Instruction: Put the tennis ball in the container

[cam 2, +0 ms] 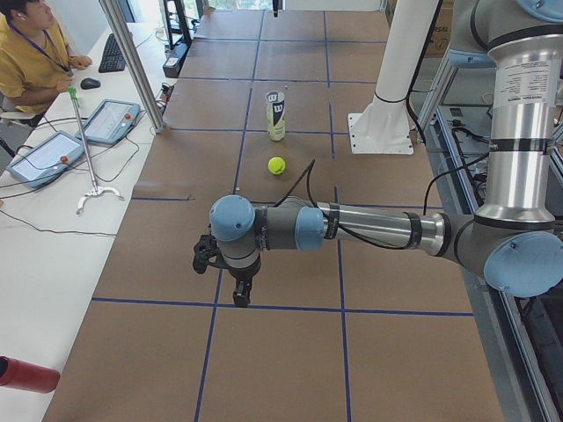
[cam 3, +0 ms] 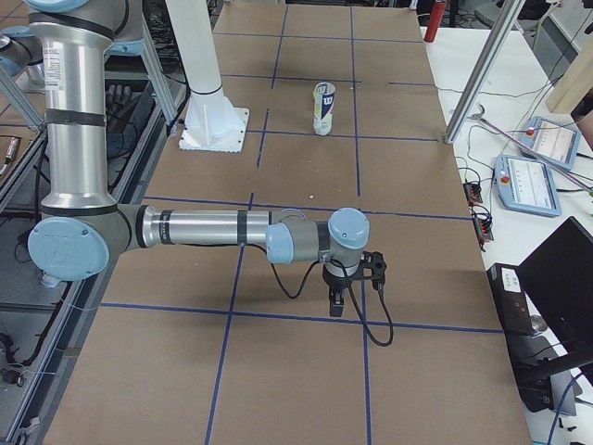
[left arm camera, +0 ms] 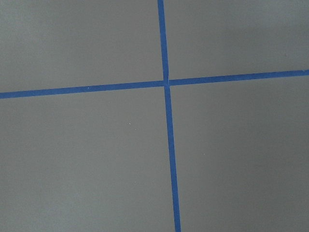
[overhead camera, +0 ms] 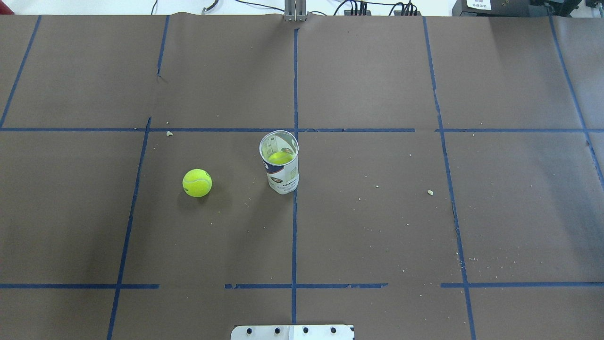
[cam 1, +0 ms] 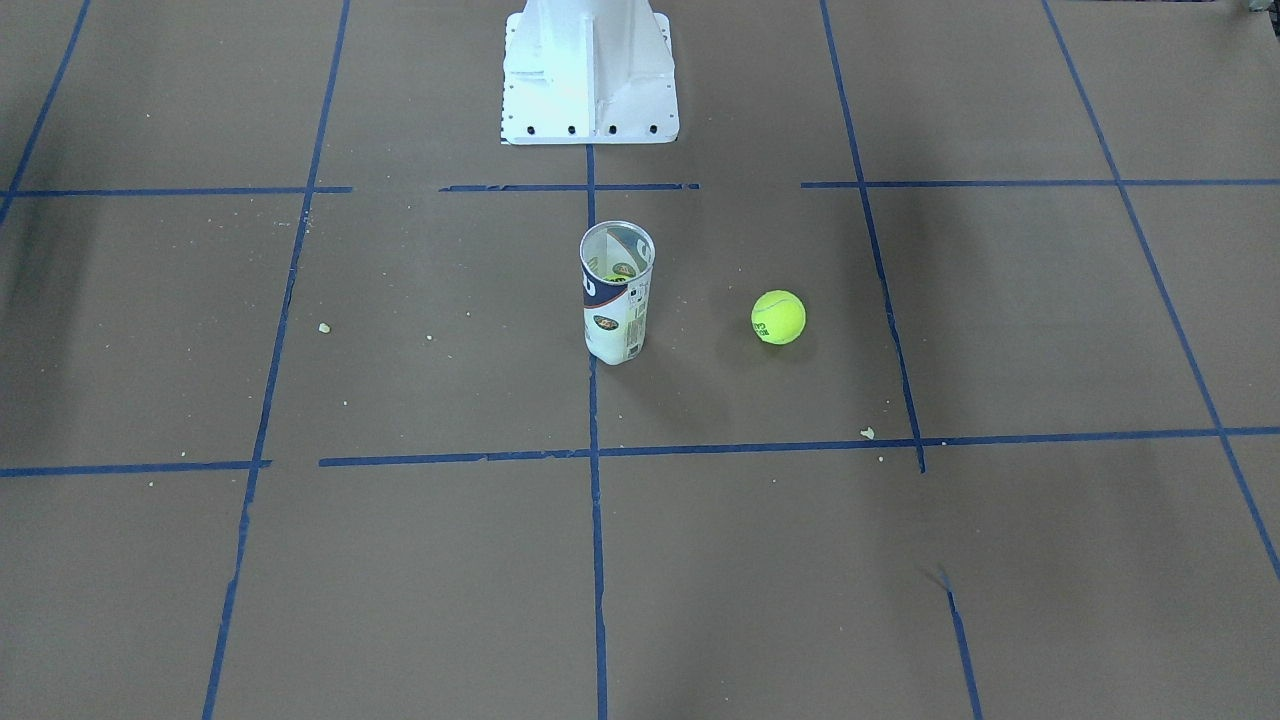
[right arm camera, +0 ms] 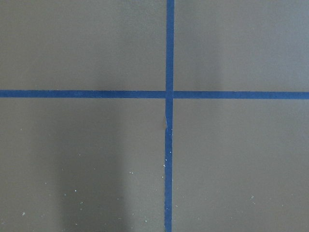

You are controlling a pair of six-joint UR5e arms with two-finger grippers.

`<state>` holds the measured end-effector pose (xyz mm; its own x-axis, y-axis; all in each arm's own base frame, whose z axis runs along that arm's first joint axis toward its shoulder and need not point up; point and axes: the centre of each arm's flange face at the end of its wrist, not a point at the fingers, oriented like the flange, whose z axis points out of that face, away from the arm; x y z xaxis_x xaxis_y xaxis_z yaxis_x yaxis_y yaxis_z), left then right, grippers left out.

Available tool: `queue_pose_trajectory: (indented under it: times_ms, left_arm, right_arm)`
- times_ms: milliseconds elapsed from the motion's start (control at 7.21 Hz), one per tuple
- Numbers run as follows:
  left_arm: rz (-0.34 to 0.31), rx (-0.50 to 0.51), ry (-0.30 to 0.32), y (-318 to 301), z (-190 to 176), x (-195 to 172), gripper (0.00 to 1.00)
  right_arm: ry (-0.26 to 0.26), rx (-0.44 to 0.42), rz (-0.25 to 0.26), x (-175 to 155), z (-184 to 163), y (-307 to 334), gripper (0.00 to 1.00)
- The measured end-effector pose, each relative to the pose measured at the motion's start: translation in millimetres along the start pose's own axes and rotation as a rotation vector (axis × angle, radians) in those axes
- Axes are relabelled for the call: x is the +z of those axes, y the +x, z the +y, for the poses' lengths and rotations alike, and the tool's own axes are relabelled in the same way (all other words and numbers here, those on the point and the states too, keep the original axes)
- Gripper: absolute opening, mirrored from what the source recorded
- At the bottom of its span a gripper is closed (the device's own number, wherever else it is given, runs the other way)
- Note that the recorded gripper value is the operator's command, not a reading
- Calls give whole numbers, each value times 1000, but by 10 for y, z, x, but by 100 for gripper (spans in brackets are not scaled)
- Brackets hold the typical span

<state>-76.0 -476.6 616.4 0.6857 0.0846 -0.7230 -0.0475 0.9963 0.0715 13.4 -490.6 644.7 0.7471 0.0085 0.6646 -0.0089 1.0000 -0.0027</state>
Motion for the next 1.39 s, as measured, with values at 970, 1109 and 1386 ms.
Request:
queue_pose_trajectory:
  times_ms: [970,1109,1386]
  left_arm:
    - [-1,15,19,-27,21,20,100]
    - [-4,41,48,-22,14,19,100]
    - [45,13,88,128,-20,55,100]
  right_arm:
    - [0,0,0,0,0,0,100]
    - [0,0,0,1,1,1,100]
    - [0,0,0,1,2,1,100]
